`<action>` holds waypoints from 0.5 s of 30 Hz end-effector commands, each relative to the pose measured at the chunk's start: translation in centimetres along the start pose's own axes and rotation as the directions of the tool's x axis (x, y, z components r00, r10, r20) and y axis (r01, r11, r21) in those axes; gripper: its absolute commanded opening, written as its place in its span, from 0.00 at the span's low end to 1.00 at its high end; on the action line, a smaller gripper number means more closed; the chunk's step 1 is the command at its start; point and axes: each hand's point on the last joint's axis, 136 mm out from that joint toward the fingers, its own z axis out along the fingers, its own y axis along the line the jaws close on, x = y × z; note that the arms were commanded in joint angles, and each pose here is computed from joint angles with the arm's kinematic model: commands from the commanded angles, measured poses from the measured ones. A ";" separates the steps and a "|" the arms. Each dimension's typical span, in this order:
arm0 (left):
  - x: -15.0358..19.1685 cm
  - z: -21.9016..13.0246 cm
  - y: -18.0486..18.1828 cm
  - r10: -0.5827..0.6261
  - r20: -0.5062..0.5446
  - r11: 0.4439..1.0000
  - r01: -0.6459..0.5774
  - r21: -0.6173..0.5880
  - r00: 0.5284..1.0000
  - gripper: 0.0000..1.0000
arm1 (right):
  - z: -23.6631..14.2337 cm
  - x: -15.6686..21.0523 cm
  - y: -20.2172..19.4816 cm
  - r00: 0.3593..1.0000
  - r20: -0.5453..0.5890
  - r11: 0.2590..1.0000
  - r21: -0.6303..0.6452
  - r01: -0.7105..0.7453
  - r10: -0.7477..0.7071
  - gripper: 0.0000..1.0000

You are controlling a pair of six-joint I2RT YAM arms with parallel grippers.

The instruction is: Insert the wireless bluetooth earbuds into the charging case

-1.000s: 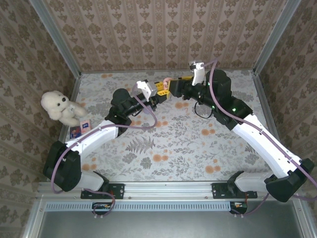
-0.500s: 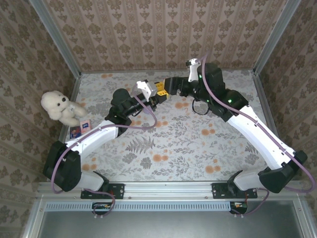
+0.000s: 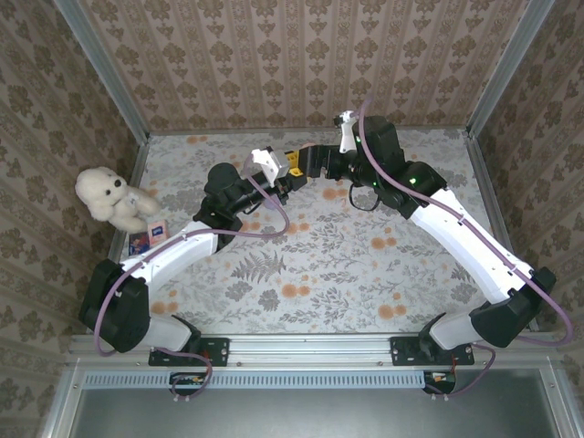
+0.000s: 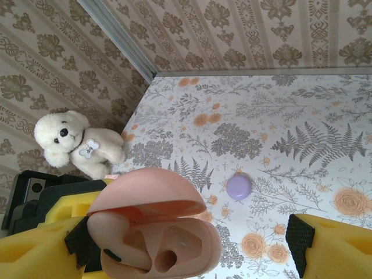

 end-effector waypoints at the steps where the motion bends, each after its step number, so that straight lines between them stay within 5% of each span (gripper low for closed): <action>1: -1.5 -0.5 -0.1 0.024 0.037 1.000 -0.024 0.008 0.999 0.00 | -0.4 -0.4 0.6 1.000 0.004 1.000 -0.011 0.001 -0.001 0.88; 15: -1.7 -0.5 0.0 0.029 0.042 1.000 -0.029 0.003 0.999 0.00 | -1.1 -0.3 -0.8 1.000 0.016 0.999 0.030 -0.015 0.015 0.87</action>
